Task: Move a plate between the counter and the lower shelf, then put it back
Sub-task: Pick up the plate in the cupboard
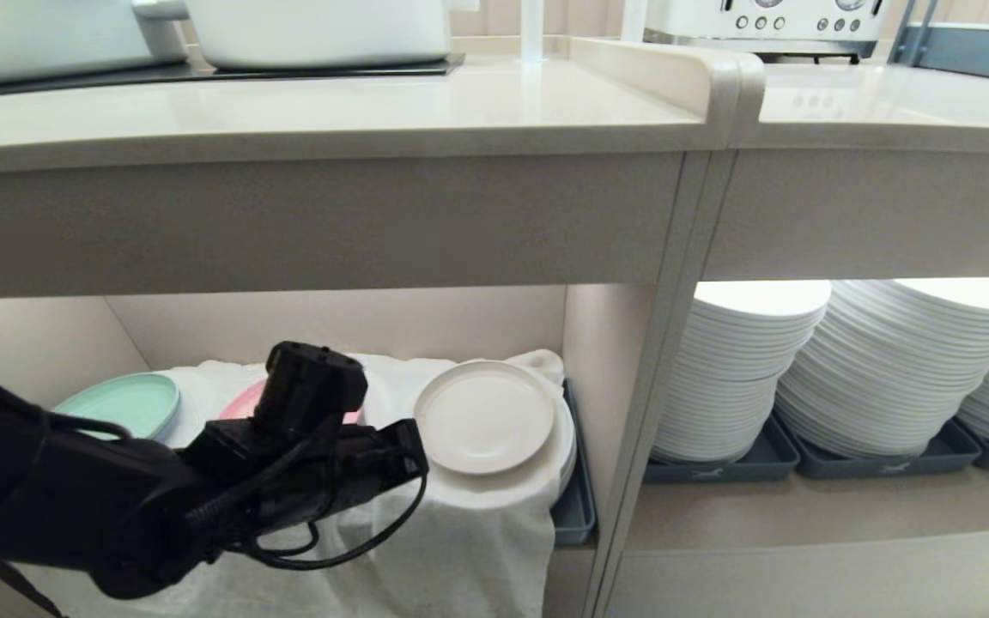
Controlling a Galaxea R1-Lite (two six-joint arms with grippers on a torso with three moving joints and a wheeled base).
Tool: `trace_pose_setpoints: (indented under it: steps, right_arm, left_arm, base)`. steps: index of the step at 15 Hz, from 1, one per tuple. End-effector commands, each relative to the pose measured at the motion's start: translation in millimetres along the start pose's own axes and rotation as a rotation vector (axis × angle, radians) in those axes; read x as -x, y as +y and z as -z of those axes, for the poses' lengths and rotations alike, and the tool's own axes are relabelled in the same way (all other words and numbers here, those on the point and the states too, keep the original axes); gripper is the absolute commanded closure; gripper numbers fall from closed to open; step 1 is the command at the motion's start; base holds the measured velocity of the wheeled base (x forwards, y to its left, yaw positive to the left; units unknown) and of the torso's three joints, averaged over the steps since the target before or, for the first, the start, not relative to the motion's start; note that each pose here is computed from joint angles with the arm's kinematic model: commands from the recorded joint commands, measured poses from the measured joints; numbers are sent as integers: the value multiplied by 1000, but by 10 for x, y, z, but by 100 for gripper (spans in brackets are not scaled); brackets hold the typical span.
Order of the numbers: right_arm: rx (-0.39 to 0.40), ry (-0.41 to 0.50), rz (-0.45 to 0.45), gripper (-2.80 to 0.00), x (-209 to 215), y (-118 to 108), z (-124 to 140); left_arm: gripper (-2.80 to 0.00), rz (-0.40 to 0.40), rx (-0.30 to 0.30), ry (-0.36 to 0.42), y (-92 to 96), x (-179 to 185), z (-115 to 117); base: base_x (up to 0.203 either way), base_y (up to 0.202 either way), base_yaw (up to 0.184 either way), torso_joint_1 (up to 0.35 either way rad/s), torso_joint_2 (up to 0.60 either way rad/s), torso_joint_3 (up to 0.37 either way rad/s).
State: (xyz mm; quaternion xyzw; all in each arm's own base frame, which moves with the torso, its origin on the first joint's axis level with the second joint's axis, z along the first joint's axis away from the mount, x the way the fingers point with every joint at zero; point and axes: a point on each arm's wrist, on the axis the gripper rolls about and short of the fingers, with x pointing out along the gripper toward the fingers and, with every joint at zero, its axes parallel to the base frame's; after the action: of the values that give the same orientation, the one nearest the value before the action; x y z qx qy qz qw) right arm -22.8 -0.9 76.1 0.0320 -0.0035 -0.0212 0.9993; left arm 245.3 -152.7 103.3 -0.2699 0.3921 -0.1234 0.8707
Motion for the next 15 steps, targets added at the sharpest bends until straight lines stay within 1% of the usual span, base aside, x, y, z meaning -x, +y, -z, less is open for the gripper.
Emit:
trace_pose_setpoints:
  steps: [1, 3, 4, 5, 7, 10, 11, 13, 15]
  right_arm:
    - [-1, 0, 0, 0, 0, 0, 0]
    - [-1, 0, 0, 0, 0, 0, 0]
    - [-1, 0, 0, 0, 0, 0, 0]
    - [-1, 0, 0, 0, 0, 0, 0]
    - [-1, 0, 0, 0, 0, 0, 0]
    - [-1, 0, 0, 0, 0, 0, 0]
    - [-1, 0, 0, 0, 0, 0, 0]
    - [-1, 0, 0, 0, 0, 0, 0]
    - [-1, 0, 0, 0, 0, 0, 0]
  left_arm:
    - [0, -23, 13, 15, -3, -103, 83]
    - [0, -81, 28, -26, 31, -208, 119]
    - [0, -85, 50, -65, 33, -245, 125]
    - [0, -82, 67, -87, 39, -282, 129]
    - [0, -124, 78, -117, 88, -345, 153]
    - [0, -175, 78, -119, 164, -372, 214]
    - [0, -187, 90, -121, 187, -380, 231]
    - [0, -217, 134, -134, 221, -425, 255]
    - [0, -218, 142, -133, 225, -430, 260]
  base:
    - [0, 0, 0, 0, 0, 0]
    - [0, 0, 0, 0, 0, 0]
    - [0, 0, 0, 0, 0, 0]
    - [0, 0, 0, 0, 0, 0]
    - [0, 0, 0, 0, 0, 0]
    - [0, 0, 0, 0, 0, 0]
    - [0, 0, 0, 0, 0, 0]
    - [0, 0, 0, 0, 0, 0]
    - [0, 0, 0, 0, 0, 0]
